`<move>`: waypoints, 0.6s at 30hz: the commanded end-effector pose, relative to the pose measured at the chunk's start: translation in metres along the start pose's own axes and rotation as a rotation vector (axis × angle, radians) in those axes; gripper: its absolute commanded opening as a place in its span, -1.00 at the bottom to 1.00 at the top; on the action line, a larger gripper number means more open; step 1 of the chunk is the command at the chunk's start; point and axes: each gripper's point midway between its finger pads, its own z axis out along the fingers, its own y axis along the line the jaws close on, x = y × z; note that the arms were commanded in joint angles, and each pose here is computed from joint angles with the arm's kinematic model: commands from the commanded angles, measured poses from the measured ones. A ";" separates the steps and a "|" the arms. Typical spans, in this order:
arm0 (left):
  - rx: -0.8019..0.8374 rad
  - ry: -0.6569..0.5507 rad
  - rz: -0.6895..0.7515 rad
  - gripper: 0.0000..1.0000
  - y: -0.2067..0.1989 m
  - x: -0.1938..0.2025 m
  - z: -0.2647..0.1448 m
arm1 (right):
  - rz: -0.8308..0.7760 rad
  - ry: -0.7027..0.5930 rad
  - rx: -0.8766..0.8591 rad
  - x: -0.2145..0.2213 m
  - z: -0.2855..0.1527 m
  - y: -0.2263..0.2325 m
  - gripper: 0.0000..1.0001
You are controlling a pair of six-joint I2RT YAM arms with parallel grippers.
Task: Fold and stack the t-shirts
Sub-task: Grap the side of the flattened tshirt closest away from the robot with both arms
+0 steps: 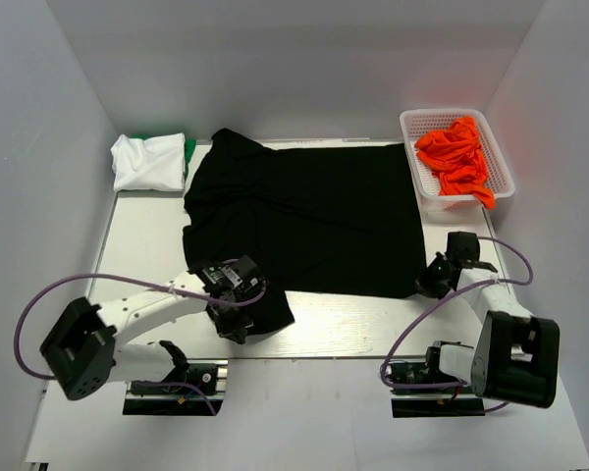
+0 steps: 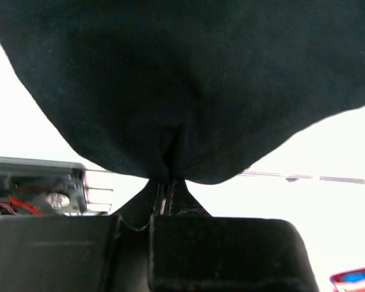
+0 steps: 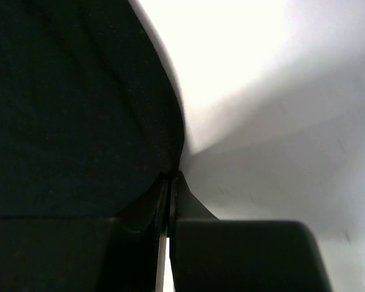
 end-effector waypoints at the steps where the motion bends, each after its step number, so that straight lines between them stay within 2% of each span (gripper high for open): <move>1: 0.060 0.100 -0.036 -1.00 0.004 0.028 -0.015 | 0.008 0.137 0.133 0.042 -0.017 -0.033 -1.00; 2: 0.068 0.117 -0.048 -1.00 0.006 0.033 -0.018 | 0.017 0.157 0.151 0.049 -0.023 -0.037 -1.00; 3: 0.102 0.125 -0.045 -1.00 0.006 0.037 -0.026 | 0.010 0.150 0.094 0.049 -0.027 -0.027 -1.00; 8: 0.078 0.191 -0.034 -1.00 0.018 0.054 -0.049 | 0.056 0.240 0.061 0.060 -0.050 -0.014 -1.00; 13: 0.050 0.326 0.002 -1.00 0.034 0.080 -0.055 | 0.036 0.167 0.130 0.043 -0.066 -0.020 -1.00; 18: -0.026 0.285 0.050 -1.00 0.043 0.071 -0.062 | 0.030 0.196 0.177 0.049 -0.073 -0.029 -1.00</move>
